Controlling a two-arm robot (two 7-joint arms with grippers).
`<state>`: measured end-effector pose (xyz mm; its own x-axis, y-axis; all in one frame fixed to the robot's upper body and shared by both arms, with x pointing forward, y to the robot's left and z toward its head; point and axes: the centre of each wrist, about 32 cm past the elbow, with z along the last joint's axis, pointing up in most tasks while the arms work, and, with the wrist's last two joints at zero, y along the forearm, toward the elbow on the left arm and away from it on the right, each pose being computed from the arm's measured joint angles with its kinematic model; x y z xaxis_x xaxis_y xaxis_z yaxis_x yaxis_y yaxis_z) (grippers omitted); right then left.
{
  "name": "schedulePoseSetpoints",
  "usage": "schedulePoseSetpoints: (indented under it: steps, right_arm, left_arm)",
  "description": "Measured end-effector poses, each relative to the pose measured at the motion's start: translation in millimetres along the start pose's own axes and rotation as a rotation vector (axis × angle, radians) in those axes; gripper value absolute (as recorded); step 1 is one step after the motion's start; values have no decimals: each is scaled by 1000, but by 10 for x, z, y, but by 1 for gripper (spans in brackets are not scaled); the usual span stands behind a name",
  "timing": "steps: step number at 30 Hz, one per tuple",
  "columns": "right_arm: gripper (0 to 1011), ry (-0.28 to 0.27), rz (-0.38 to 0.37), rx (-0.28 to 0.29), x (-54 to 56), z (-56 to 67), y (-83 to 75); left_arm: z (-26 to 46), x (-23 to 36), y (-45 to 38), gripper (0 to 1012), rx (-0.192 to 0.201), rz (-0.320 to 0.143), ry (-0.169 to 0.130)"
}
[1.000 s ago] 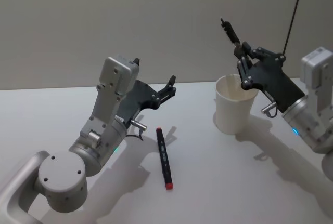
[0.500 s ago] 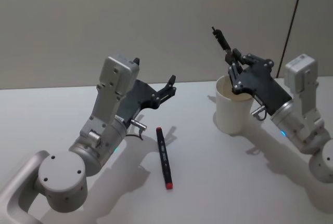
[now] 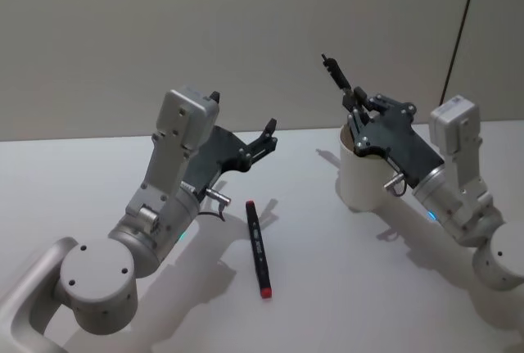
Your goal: Place the pen into the pen holder.
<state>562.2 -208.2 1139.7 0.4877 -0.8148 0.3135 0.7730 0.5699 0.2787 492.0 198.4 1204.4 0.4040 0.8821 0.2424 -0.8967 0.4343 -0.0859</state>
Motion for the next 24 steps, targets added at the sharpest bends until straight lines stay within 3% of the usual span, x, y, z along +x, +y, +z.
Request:
schedulePoseSetpoints:
  steps: [6, 24]
  right_arm:
    - [259, 2, 4, -3, -19, -33, 10]
    - [825, 4, 7, -3, -40, -64, 26]
  left_arm:
    - [0, 0, 0, 1003, 0, 0, 0]
    - [0, 0, 0, 1003, 0, 0, 0]
